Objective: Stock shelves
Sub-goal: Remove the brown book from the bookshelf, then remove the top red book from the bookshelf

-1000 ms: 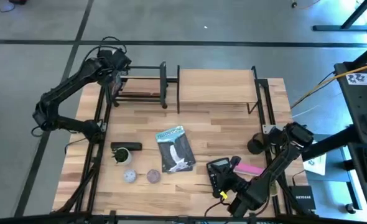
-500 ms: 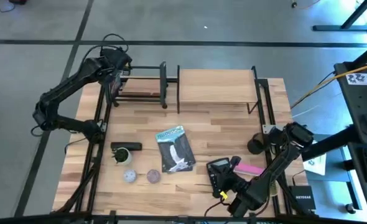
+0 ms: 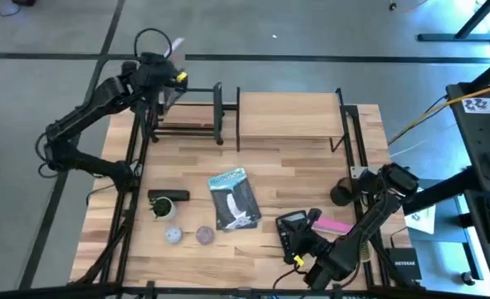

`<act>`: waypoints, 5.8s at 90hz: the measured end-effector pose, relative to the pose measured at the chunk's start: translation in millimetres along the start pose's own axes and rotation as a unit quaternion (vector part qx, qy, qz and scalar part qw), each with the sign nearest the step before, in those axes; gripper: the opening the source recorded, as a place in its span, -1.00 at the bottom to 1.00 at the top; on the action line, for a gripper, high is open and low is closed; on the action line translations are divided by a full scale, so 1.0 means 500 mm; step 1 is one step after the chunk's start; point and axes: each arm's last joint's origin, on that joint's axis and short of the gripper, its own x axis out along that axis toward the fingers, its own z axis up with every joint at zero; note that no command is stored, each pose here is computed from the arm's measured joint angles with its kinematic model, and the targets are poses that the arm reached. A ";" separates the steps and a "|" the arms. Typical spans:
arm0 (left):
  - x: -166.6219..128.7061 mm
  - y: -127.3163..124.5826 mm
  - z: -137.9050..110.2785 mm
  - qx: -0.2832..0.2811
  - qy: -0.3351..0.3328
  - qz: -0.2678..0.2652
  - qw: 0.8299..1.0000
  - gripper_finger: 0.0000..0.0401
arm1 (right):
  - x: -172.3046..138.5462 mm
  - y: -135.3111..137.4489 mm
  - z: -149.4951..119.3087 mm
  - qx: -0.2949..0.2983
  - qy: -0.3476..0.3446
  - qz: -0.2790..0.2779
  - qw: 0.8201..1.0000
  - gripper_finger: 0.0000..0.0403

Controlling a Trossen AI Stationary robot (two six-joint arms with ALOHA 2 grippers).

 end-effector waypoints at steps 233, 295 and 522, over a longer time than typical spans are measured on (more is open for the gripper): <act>-0.390 -0.281 -0.336 -0.081 -0.108 -0.307 0.942 -0.61 | -0.134 0.031 -0.044 0.049 -0.117 0.074 0.989 -1.00; -0.062 -0.202 -0.175 0.332 0.180 -0.122 0.918 -0.60 | -0.108 0.028 -0.033 0.054 -0.109 0.055 0.991 -1.00; 0.285 -0.127 -0.352 0.548 0.320 -0.239 0.734 0.02 | 0.024 -0.187 0.077 0.101 -0.033 -0.121 0.987 -1.00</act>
